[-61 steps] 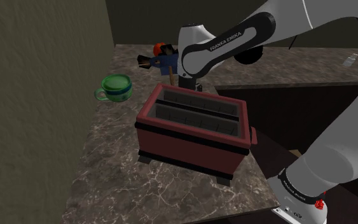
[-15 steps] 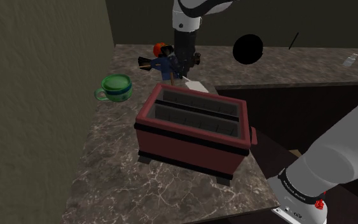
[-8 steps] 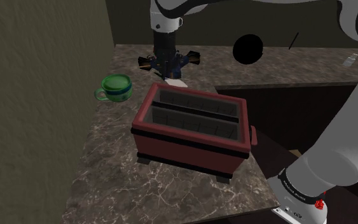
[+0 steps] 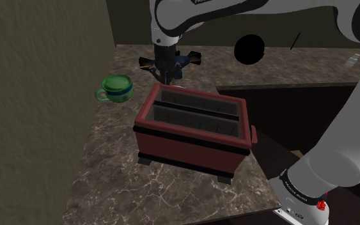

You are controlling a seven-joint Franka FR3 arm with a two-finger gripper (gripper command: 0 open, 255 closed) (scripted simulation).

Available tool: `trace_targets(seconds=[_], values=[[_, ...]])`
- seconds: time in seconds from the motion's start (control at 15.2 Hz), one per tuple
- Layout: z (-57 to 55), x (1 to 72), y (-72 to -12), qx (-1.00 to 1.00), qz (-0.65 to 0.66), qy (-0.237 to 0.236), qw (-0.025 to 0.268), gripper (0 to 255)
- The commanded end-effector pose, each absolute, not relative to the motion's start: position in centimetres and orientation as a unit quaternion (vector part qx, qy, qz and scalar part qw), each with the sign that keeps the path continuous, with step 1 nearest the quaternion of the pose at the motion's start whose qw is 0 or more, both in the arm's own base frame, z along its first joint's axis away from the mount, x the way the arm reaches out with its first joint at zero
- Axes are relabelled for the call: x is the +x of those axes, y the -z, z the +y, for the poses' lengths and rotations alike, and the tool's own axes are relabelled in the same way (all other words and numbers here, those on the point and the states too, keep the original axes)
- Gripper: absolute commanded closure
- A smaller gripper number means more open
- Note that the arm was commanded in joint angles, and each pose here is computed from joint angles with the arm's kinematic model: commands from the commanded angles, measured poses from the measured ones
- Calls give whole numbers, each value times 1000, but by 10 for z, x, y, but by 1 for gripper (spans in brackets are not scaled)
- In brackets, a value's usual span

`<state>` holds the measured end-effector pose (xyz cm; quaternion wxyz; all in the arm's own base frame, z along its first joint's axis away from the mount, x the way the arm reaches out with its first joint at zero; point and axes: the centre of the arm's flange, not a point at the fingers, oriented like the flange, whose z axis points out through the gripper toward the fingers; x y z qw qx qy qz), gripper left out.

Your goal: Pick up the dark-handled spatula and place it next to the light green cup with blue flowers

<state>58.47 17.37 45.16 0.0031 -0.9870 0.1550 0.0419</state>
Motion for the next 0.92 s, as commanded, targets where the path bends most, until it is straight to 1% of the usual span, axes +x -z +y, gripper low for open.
trace_targets(seconds=[0.0, 0.86], values=[[174, 585, -441, -987, 155, -42, 3, 255], [174, 585, -373, -987, 155, -42, 3, 255]])
